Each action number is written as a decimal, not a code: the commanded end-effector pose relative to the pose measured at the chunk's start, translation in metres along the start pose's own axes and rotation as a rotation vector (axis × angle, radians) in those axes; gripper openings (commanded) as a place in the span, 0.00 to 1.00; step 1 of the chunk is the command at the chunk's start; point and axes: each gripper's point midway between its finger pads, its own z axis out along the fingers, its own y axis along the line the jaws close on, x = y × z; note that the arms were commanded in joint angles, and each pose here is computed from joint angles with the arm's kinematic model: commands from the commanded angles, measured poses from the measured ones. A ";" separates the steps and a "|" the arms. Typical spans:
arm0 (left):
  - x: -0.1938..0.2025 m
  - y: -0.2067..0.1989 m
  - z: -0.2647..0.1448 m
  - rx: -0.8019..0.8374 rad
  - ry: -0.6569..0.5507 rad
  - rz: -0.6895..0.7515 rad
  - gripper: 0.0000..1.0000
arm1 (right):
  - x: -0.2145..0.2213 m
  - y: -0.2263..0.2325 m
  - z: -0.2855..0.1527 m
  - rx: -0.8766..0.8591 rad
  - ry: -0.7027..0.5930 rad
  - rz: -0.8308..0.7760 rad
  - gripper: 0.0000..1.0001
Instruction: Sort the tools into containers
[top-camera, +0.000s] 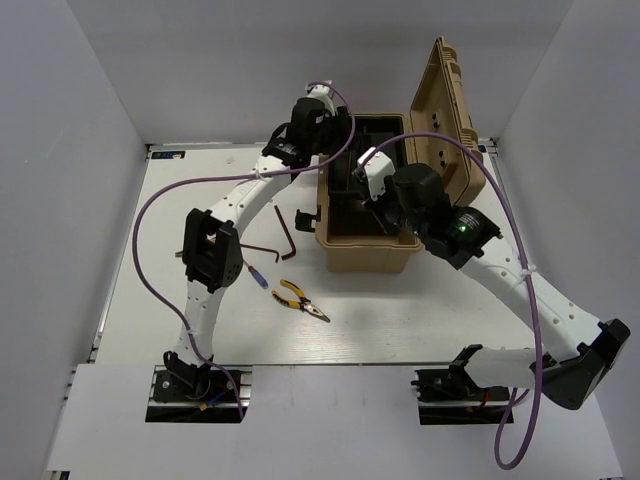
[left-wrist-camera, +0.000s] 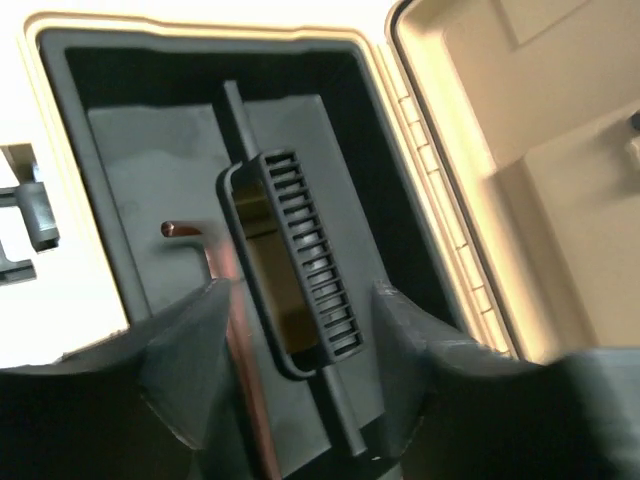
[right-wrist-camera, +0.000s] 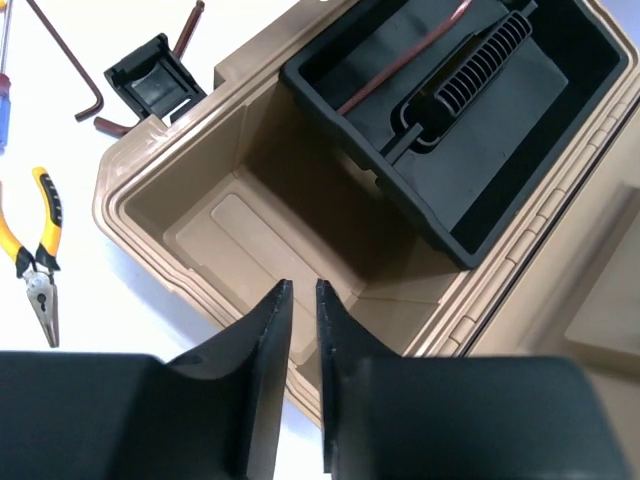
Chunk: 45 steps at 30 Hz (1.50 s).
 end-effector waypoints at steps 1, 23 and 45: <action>-0.033 -0.021 -0.012 0.036 -0.074 0.001 0.71 | -0.012 -0.001 -0.007 -0.010 -0.061 0.017 0.25; -0.010 0.127 -0.367 -0.786 -0.301 0.126 0.76 | -0.034 0.181 0.067 -0.710 0.042 -0.191 0.36; 0.064 0.185 -0.492 -0.999 -0.575 -0.138 0.85 | -0.019 0.217 0.256 -0.343 0.167 -0.010 0.34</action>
